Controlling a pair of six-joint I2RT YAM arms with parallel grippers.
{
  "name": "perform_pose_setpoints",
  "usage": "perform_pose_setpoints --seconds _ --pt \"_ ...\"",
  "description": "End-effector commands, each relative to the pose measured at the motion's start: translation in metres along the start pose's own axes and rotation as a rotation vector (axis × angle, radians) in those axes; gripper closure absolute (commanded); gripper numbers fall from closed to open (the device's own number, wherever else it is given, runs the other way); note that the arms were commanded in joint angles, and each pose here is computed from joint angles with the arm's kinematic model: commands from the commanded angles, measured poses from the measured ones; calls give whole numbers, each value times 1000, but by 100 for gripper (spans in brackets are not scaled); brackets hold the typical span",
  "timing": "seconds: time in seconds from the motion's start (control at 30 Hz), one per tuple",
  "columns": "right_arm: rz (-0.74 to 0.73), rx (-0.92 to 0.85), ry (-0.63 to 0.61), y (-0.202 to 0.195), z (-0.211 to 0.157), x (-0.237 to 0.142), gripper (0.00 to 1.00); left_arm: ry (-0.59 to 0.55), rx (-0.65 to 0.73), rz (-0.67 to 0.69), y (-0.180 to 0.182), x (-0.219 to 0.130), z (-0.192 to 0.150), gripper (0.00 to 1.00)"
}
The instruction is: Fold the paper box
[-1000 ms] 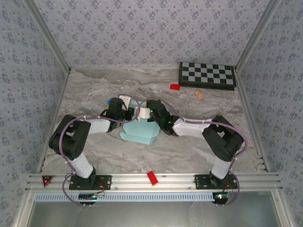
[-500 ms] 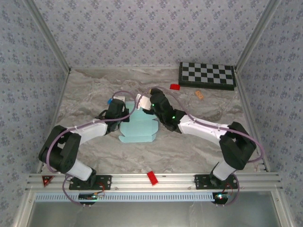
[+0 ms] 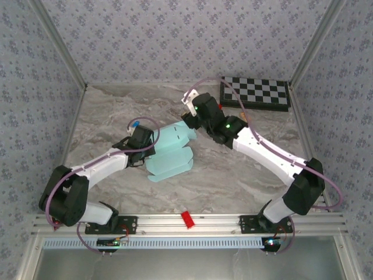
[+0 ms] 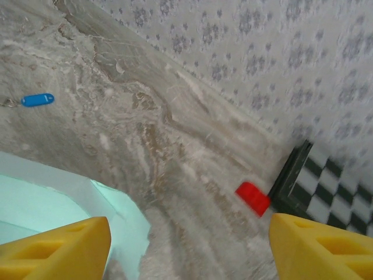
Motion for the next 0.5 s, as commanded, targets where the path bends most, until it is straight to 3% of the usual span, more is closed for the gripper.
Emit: perform_pose_setpoints --seconds 0.0,0.17,0.3,0.4,0.47 --pt "65 180 188 5 -28 8 28 32 -53 -39 -8 -13 3 100" --pt "183 251 239 19 -30 17 32 63 -44 -62 -13 -14 -1 100" --pt "303 298 293 31 -35 28 51 75 -42 -68 -14 -14 -2 100" --pt "329 323 310 32 -37 37 69 84 -38 -65 -14 -14 -4 100" --pt "335 334 318 32 -38 42 76 80 -41 -67 -14 -15 -3 100"
Point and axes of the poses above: each hand's point on the last joint's axis, 136 mm out from that joint toward the fingers, its own x axis out along the fingers, its own y axis along the line the jaws close on, z = x × y, the point moved 4 cm from there along -x, back along the fingers, and after that the axes turned 10 degrees about x, right-handed, at the moved point
